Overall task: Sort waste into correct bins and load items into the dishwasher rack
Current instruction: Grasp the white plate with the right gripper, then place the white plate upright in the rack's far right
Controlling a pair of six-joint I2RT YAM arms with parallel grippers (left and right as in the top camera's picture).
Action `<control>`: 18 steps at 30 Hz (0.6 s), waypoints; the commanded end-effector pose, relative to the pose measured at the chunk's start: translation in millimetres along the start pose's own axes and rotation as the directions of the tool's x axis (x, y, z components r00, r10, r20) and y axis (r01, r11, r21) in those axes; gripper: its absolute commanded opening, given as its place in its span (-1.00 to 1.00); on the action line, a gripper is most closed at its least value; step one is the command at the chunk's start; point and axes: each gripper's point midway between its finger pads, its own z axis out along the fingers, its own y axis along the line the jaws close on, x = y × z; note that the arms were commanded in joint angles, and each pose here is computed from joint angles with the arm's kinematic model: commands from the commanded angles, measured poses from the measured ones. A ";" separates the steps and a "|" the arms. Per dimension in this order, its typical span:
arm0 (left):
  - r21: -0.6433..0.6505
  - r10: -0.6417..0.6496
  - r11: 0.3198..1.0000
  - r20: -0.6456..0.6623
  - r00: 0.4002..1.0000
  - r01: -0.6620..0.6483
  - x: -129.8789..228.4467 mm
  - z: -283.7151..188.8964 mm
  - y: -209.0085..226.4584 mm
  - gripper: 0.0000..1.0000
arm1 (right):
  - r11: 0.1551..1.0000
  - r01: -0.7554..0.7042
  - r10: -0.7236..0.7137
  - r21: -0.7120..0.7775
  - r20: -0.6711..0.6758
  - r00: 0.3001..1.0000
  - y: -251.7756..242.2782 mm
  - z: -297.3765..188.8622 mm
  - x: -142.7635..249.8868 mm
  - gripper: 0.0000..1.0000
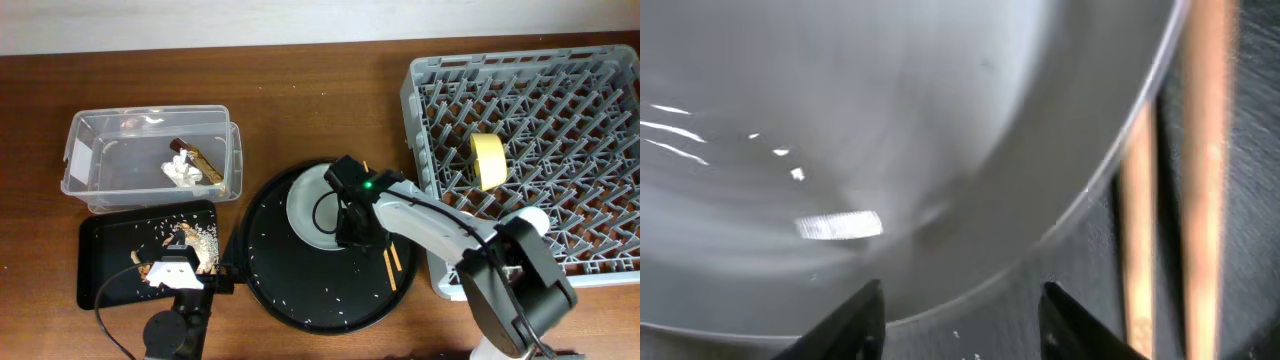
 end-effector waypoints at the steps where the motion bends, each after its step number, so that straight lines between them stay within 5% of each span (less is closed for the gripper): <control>1: 0.005 0.012 1.000 -0.001 1.000 -0.012 2.2 0.3 -0.4 0.99 | 1.000 -0.022 0.022 0.010 -0.011 1.000 -1.8 14.5 -0.2 -0.39; 4: 0.005 0.012 1.000 -0.001 1.000 -0.012 2.2 0.3 -0.4 0.99 | 0.999 -0.036 0.038 0.039 -0.037 0.999 -8.7 15.2 6.1 -0.88; 8: 0.005 0.012 1.000 -0.001 1.000 -0.012 2.2 0.3 -0.4 0.99 | 1.000 -0.015 0.015 0.002 0.004 1.000 -4.9 -9.8 1.5 -0.91; 12: 0.005 0.012 1.000 -0.001 1.000 -0.012 2.2 0.3 -0.4 0.99 | 0.998 0.008 0.008 -0.069 0.231 0.973 -4.3 -86.6 -24.3 -0.91; 15: 0.005 0.012 1.000 -0.001 1.000 -0.012 2.2 0.3 -0.4 0.99 | 0.997 -0.074 0.066 -0.010 0.570 0.819 -57.3 -177.6 -56.1 -0.91; 18: 0.005 0.012 1.000 -0.001 1.000 -0.012 2.2 0.3 -0.4 0.99 | 0.912 -0.385 0.084 0.142 0.854 0.514 -157.2 -271.9 -68.3 -0.91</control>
